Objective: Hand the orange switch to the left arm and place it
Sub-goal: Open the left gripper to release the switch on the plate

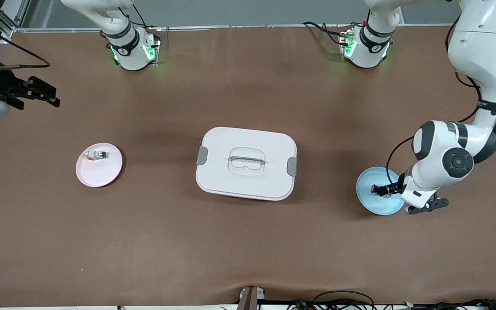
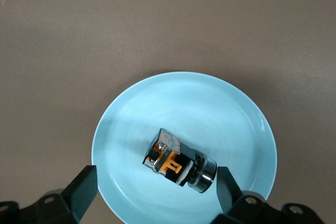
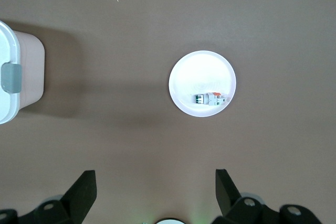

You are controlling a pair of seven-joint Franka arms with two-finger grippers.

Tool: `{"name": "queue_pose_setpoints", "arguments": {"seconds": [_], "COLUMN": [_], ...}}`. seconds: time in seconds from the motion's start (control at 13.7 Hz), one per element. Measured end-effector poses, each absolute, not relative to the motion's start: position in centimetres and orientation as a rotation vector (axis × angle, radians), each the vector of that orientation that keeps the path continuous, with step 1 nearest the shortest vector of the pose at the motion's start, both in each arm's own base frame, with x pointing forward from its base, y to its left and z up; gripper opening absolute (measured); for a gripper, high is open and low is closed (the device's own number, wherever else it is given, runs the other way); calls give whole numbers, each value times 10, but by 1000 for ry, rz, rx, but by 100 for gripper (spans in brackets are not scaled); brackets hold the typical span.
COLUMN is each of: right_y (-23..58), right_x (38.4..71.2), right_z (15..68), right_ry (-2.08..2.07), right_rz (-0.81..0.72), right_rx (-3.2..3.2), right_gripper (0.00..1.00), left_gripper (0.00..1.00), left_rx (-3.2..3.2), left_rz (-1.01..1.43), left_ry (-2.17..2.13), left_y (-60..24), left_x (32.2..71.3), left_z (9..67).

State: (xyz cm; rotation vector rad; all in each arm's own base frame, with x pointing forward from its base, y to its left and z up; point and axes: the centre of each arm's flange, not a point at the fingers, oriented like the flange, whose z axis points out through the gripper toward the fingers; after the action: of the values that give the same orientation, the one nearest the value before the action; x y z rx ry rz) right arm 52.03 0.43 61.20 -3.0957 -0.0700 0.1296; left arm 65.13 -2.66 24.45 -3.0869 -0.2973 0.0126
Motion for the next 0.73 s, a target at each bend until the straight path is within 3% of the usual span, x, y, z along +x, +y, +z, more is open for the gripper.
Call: {"name": "queue_pose_setpoints", "arguments": {"seconds": [0.73], "right_y": [4], "right_x": [520], "right_z": [612], "right_ry": [-70], "right_rz": [127], "right_rx": [-3096], "right_gripper": [100], "left_gripper": [100], "left_rx": [-3108], "left_rz": [-49], "left_ry": [-259], "left_y": [-19], "left_x": [656], "left_z": [271]}}
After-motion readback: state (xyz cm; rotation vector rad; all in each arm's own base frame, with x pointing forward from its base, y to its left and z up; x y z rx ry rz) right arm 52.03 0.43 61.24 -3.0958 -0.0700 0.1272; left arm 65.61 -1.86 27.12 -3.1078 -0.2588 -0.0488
